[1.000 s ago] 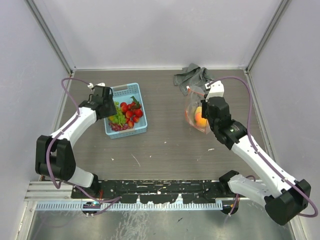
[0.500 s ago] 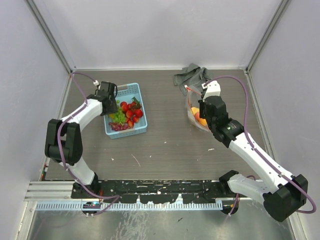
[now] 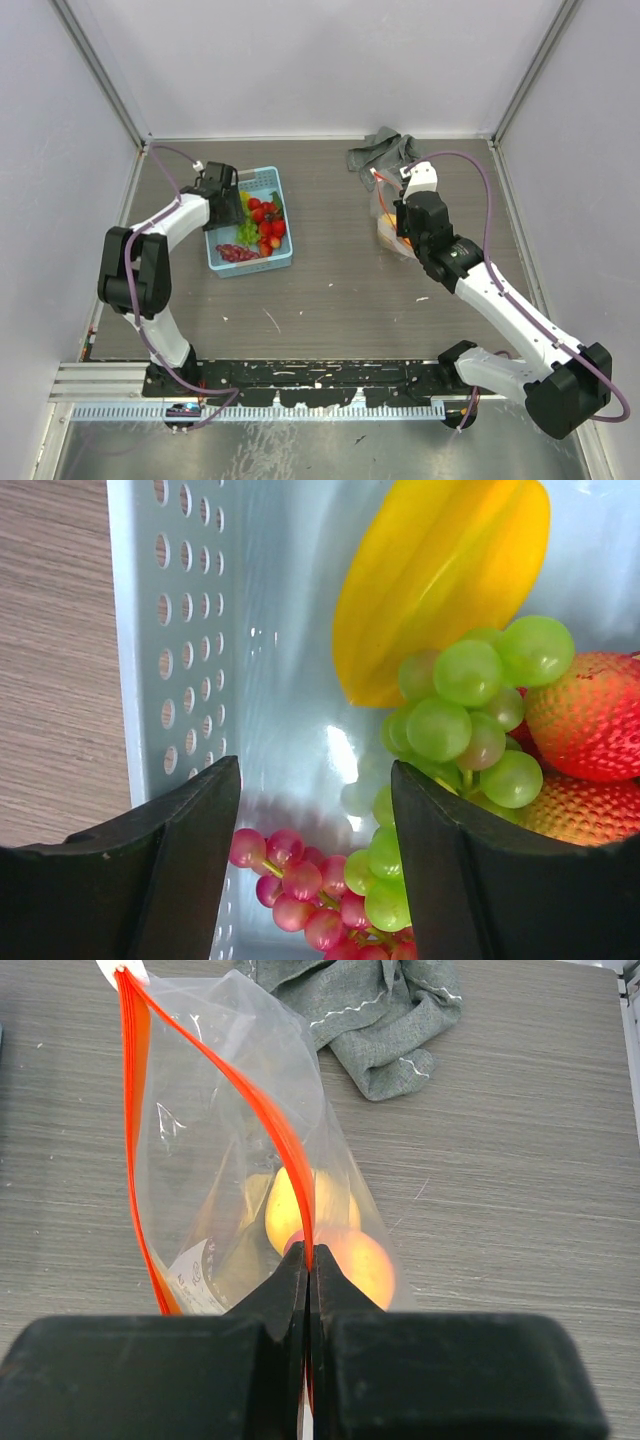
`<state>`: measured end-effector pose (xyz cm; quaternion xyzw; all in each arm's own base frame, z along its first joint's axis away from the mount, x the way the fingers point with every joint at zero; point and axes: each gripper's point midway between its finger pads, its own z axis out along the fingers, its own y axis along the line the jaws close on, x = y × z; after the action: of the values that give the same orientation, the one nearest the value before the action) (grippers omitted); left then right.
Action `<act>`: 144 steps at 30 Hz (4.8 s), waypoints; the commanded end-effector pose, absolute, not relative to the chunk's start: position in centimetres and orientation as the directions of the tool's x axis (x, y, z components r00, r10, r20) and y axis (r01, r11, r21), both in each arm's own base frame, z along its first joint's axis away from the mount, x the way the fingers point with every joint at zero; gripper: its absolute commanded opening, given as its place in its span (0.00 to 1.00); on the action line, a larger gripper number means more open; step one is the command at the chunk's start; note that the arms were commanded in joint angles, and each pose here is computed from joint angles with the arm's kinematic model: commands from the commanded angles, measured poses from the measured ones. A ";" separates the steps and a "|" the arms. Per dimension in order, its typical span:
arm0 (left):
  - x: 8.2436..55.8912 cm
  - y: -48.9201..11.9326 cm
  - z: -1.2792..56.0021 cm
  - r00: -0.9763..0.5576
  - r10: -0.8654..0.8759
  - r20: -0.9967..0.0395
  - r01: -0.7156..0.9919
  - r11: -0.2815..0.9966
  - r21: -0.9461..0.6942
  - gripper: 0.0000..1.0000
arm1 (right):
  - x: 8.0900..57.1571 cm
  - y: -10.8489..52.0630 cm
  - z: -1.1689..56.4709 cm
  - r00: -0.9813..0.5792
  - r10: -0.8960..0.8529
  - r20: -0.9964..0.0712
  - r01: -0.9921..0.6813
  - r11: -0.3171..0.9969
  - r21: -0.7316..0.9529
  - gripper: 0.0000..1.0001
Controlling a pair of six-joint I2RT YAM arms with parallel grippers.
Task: Place the food in the zip-top bag and seal the zipper
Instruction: Pick up the fake fruit from the bin.
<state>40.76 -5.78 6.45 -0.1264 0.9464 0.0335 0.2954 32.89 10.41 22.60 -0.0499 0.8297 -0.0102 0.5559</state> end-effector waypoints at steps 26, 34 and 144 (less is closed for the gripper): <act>48.2 -5.9 11.5 -0.756 -0.070 -0.650 -0.058 0.998 -0.040 0.86 | 33.7 10.7 23.3 -0.338 -0.088 -0.937 -0.073 0.995 -0.067 0.00; 49.6 -6.8 10.4 -0.737 0.208 -0.643 0.219 0.974 0.063 0.87 | 33.9 10.8 22.9 -0.346 -0.097 -0.933 -0.080 0.994 -0.074 0.00; 26.3 -34.1 34.8 -0.627 -0.356 -0.693 0.554 0.421 -0.718 0.17 | 30.8 19.3 28.7 -0.306 0.052 -0.951 -0.217 0.968 0.123 0.01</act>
<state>25.92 -31.84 30.68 0.0890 0.7662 -0.4889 0.4075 30.13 18.66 25.92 -0.0893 0.8283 0.0950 0.5449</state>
